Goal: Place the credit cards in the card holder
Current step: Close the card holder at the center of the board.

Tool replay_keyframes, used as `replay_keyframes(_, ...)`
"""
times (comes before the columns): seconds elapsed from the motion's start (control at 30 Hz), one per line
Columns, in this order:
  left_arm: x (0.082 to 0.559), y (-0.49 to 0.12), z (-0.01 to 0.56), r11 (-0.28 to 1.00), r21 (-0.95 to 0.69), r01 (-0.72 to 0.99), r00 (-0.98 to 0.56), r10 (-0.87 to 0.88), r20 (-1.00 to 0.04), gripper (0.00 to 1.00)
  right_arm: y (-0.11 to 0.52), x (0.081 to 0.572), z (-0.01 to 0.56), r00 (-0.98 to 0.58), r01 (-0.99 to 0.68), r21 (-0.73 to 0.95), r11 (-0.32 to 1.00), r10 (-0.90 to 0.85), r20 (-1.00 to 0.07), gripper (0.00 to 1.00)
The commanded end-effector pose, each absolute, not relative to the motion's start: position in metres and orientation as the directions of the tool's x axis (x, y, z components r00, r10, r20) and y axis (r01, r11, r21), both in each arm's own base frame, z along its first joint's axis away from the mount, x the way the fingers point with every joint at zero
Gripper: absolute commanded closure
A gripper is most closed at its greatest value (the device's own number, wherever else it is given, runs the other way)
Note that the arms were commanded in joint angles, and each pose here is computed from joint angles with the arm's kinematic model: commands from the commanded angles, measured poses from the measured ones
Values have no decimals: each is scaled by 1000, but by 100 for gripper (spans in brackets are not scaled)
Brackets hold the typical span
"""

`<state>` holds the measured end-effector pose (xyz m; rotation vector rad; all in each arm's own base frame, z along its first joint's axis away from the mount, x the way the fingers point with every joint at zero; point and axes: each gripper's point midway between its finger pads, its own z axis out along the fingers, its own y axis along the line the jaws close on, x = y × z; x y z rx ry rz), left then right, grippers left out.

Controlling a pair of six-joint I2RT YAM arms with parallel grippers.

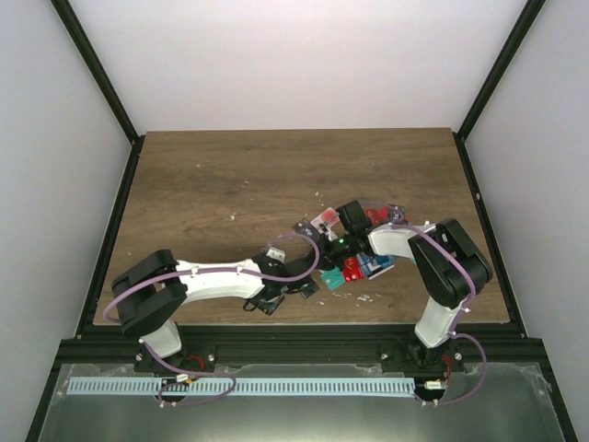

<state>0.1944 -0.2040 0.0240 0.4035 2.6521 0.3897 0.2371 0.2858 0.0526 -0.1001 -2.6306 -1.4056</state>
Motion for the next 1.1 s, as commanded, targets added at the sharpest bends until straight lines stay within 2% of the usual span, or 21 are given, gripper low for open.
replay_keyframes(0.0, 110, -195, 3, 925, 214, 313, -949, 313, 36, 84, 288, 248, 73, -993, 67, 826, 559, -44, 110, 90)
replay_keyframes(0.1, 122, -206, 23, 937, 190, 292, -953, 301, -20, 78, 290, 252, 77, -994, 55, 827, 559, -47, 97, 90)
replay_keyframes(0.57, 140, -209, 76, 972, 128, 198, -965, 216, -146, 75, 292, 249, 84, -995, 36, 846, 532, -64, 82, 90)
replay_keyframes(0.73, 132, -210, 80, 984, 59, 167, -975, 174, -137, 75, 298, 241, 96, -993, -26, 875, 483, -116, 35, 90)
replay_keyframes(0.87, 114, -207, 76, 991, -41, 129, -988, 125, -93, 81, 313, 223, 102, -980, -117, 867, 485, -200, -20, 90)
replay_keyframes(1.07, 83, -198, 51, 982, -186, 44, -999, 45, 5, 81, 341, 186, 99, -947, -199, 863, 464, -317, -48, 90)
